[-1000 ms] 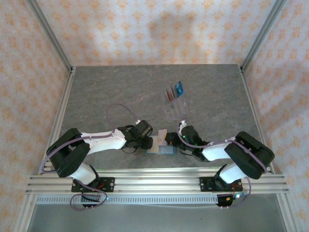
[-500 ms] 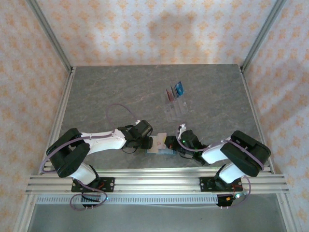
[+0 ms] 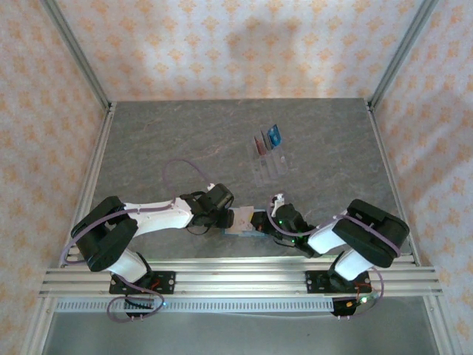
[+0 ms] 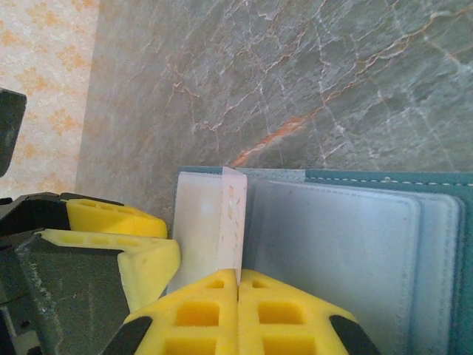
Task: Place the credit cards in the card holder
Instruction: Insert the credit card into the card slot.
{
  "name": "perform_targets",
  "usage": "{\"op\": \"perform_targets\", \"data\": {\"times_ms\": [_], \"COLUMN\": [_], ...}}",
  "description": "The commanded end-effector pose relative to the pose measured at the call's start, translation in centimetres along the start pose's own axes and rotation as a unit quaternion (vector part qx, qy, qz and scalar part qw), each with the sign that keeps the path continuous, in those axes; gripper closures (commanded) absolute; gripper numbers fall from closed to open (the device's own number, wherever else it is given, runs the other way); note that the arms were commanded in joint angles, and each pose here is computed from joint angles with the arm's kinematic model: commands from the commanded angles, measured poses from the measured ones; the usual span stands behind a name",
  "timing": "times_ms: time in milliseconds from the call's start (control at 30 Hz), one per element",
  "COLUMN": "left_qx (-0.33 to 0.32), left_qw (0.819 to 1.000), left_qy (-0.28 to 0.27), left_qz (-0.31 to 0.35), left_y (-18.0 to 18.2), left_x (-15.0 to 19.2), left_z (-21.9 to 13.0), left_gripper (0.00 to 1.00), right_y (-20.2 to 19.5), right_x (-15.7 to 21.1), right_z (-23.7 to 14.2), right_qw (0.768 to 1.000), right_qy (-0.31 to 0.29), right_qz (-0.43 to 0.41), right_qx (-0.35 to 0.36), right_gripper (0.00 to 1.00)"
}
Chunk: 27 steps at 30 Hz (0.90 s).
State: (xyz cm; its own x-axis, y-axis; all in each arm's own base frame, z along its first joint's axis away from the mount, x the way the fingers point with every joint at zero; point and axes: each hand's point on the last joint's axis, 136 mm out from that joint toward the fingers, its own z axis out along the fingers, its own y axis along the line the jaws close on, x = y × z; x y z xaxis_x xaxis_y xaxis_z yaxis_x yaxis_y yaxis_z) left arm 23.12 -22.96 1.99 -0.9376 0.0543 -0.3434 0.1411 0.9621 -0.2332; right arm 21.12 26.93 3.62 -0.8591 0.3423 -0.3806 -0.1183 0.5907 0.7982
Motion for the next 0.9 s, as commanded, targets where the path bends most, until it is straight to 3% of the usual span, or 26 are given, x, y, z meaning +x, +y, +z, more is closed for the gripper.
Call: {"op": "perform_targets", "data": {"times_ms": [0,867], "left_qx": [-0.02,-0.02], "left_qw": [0.999,0.999], "left_qy": [0.028,0.028], "left_qz": [0.005,0.003], "left_y": [1.1,1.4], "left_x": [1.9,2.2], "left_z": [0.6,0.7], "left_gripper": [0.53,0.53], "right_y": [-2.6,-3.1], "right_x": [1.6,3.2], "right_z": [-0.3,-0.1], "right_qw": [0.999,0.998], "right_qy": [0.018,0.04], "right_qz": [0.008,0.002], "right_qx": [0.037,0.05], "right_gripper": [1.0,1.0]}}
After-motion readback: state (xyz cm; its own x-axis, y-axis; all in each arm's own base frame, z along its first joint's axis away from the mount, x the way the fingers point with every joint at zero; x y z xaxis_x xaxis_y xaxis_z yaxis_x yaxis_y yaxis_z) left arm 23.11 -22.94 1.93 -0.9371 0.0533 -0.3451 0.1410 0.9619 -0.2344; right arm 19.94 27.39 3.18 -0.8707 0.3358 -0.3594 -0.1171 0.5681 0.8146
